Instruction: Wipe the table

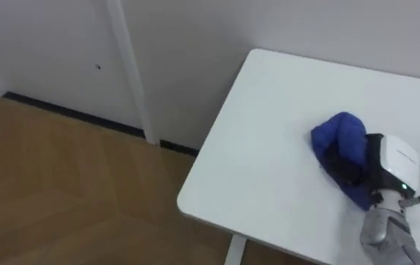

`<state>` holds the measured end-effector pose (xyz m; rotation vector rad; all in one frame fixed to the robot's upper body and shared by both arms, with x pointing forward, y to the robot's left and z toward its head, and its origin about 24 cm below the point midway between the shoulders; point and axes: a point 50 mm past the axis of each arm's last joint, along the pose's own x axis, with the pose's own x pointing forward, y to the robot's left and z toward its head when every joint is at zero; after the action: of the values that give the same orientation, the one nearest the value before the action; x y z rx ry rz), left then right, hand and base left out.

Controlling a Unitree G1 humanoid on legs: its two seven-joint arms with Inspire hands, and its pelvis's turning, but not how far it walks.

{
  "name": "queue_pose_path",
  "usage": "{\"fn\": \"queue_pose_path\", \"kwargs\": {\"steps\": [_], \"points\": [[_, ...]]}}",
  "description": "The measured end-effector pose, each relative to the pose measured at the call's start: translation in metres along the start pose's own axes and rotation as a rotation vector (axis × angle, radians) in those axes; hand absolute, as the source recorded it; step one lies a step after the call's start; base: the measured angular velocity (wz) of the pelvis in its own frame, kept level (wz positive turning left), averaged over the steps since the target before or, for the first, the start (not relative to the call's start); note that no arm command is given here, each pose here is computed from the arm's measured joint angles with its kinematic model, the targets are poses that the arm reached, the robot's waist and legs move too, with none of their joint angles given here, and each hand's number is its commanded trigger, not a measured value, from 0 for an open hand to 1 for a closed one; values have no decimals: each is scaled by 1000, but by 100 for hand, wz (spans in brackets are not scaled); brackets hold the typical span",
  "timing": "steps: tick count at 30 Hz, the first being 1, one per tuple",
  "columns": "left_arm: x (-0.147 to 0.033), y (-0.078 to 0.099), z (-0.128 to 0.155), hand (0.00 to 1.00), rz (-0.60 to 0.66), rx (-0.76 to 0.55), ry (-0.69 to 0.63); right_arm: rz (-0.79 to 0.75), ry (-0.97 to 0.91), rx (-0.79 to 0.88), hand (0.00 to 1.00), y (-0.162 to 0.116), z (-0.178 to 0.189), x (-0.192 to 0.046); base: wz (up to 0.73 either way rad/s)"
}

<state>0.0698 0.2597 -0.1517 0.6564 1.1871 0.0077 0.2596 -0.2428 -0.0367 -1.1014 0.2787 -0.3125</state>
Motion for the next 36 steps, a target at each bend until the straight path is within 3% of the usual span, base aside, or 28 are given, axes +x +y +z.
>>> {"fn": "queue_pose_path", "kwargs": {"steps": [4,9,12,19,22,27,32,36], "points": [[7,16,24,0,38,21,-64,33,-163,12,100,-4,54,21,-53],[10,34,26,0,65,56,-67,40,-258,43,100,-8,71,24,41],[5,26,13,0,47,55,-59,40,-261,51,100,-8,62,20,64],[-17,11,-47,0,36,71,59,-29,-49,-49,100,-32,-44,-7,68],[-23,3,-60,0,16,73,95,-38,8,-50,100,-40,-59,-10,7],[-25,-7,-61,0,-21,62,96,-22,-14,-59,100,-40,-43,3,-81],[-26,-7,-63,0,-33,39,121,14,-116,-27,100,-26,2,13,-82],[-20,1,-43,0,0,15,60,11,-123,-24,100,-21,1,10,-8]]}}
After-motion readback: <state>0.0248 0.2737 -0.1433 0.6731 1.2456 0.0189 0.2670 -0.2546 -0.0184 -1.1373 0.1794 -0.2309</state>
